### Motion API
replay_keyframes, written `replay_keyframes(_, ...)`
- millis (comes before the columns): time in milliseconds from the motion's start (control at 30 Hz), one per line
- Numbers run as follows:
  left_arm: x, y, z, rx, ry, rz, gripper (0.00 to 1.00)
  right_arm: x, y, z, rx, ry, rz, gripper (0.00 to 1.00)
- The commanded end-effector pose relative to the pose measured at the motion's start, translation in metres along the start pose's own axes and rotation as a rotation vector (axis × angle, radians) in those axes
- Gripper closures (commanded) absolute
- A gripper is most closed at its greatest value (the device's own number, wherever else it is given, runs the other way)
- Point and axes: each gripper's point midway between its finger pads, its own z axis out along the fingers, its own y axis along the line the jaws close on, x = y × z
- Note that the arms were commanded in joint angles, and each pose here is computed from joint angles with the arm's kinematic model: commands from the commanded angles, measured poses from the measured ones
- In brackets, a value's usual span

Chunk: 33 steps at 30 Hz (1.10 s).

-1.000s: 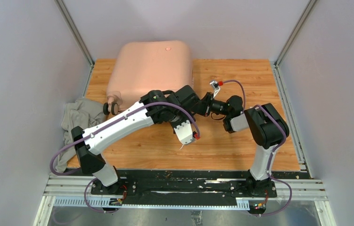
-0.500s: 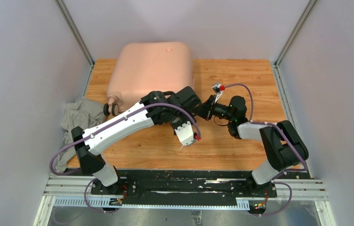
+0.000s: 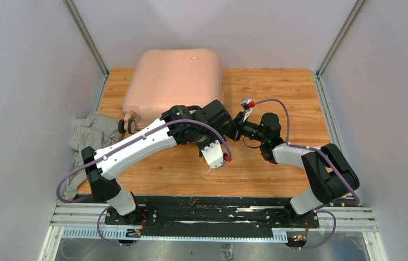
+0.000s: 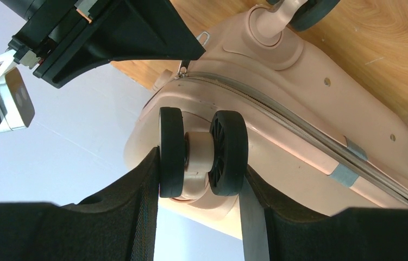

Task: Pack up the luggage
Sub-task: Zip the luggage at the corner of the board.

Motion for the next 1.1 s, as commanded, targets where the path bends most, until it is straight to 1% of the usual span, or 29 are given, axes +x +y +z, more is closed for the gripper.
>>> replay_keyframes(0, 0.034, 0.042, -0.064, -0.284, 0.096, -0.191, 1.0, -0.013, 0.073, 0.012, -0.19, -0.053, -0.136, 1.0)
replay_keyframes(167, 0.03, 0.043, -0.058, -0.277, 0.075, -0.212, 1.0, 0.002, 0.092, 0.012, -0.18, -0.082, -0.13, 1.0)
replay_keyframes(233, 0.028, 0.044, -0.056, -0.277, 0.063, -0.227, 1.0, 0.004, 0.091, 0.012, -0.167, -0.083, -0.129, 1.0)
replay_keyframes(300, 0.024, 0.046, -0.052, -0.275, 0.04, -0.269, 1.0, 0.0, 0.076, 0.005, -0.096, -0.105, -0.112, 1.0)
replay_keyframes(367, 0.018, 0.042, -0.047, -0.265, 0.008, -0.344, 1.0, -0.001, 0.058, -0.003, -0.04, -0.119, -0.072, 1.0)
replay_keyframes(400, 0.016, 0.036, -0.041, -0.246, 0.004, -0.378, 0.97, -0.001, 0.053, -0.005, -0.031, -0.122, -0.057, 1.0)
replay_keyframes(433, 0.016, 0.028, -0.034, -0.223, 0.018, -0.411, 0.76, 0.001, 0.048, -0.007, -0.022, -0.119, -0.045, 1.0)
replay_keyframes(467, 0.017, 0.015, -0.023, -0.185, 0.052, -0.449, 0.45, 0.004, 0.045, -0.007, -0.015, -0.112, -0.037, 1.0)
replay_keyframes(533, 0.019, -0.004, -0.012, -0.145, 0.072, -0.567, 0.2, 0.016, 0.037, -0.006, 0.009, -0.084, -0.016, 1.0)
replay_keyframes(567, 0.021, -0.014, -0.009, -0.128, 0.071, -0.624, 0.04, 0.02, 0.033, -0.007, 0.022, -0.075, -0.007, 1.0)
replay_keyframes(600, 0.023, -0.024, -0.008, -0.118, 0.072, -0.673, 0.0, 0.026, 0.029, -0.008, 0.039, -0.067, 0.004, 1.0)
replay_keyframes(667, 0.034, -0.04, -0.011, -0.117, 0.083, -0.775, 0.0, 0.036, 0.02, -0.01, 0.064, -0.043, 0.028, 1.0)
replay_keyframes(733, 0.054, -0.052, -0.02, -0.143, 0.106, -0.903, 0.0, 0.046, 0.015, -0.011, 0.071, -0.025, 0.052, 1.0)
replay_keyframes(867, 0.111, -0.085, -0.052, -0.244, 0.185, -1.216, 0.0, 0.057, 0.013, -0.016, 0.086, -0.013, 0.077, 1.0)
replay_keyframes(900, 0.124, -0.095, -0.062, -0.277, 0.193, -1.321, 0.0, 0.058, 0.014, -0.018, 0.087, -0.011, 0.075, 1.0)
replay_keyframes(967, 0.149, -0.122, -0.08, -0.345, 0.252, -1.513, 0.0, 0.057, 0.015, -0.019, 0.085, -0.01, 0.067, 1.0)
replay_keyframes(1000, 0.157, -0.138, -0.087, -0.367, 0.285, -1.589, 0.0, 0.056, 0.016, -0.019, 0.083, -0.007, 0.063, 1.0)
replay_keyframes(1067, 0.157, -0.167, -0.093, -0.377, 0.3, -1.67, 0.0, 0.054, 0.018, -0.018, 0.078, -0.003, 0.055, 1.0)
